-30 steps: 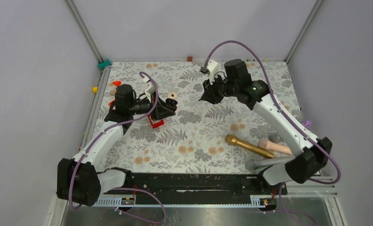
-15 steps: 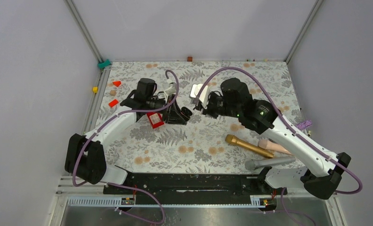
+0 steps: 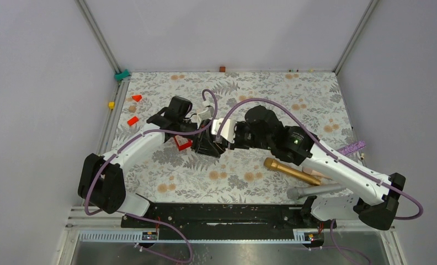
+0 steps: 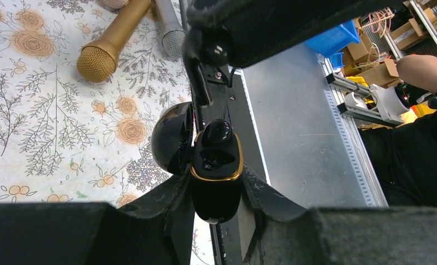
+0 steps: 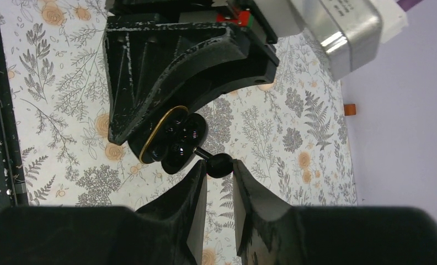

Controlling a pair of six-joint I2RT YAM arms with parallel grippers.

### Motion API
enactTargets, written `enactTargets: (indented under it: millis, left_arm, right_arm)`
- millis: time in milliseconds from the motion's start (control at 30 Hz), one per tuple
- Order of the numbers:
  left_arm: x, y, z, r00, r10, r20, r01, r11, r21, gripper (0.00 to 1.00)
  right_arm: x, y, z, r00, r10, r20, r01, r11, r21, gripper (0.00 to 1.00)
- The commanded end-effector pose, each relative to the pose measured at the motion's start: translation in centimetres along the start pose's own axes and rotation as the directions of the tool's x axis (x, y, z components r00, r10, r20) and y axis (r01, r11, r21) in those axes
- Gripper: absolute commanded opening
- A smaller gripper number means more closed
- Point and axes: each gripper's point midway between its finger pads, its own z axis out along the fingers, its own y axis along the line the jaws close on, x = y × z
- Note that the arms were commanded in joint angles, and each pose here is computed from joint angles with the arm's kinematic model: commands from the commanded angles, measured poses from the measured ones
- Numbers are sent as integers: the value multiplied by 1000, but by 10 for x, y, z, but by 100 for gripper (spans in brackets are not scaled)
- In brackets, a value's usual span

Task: Insert the wireless bluetooth earbuds into the charging case
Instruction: Place the earbud in the charging case.

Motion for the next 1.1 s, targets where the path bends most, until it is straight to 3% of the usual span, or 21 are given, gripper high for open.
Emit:
enactTargets:
  millis: [0, 300, 1067]
  left_arm:
    - [-15, -10, 0, 998, 58, 23, -60, 997, 55, 15]
    - [-11, -8, 1, 999, 38, 17, -39, 998, 53, 16]
    - [-12, -7, 1, 999, 34, 18, -34, 998, 54, 17]
  right_arm:
    - [-7, -6, 3, 999, -42, 6, 42, 997, 60, 26]
    - [-13, -11, 8, 999, -32, -11, 33, 991, 128, 26]
    - [-19, 12, 20, 999, -33, -26, 35, 996, 88, 25]
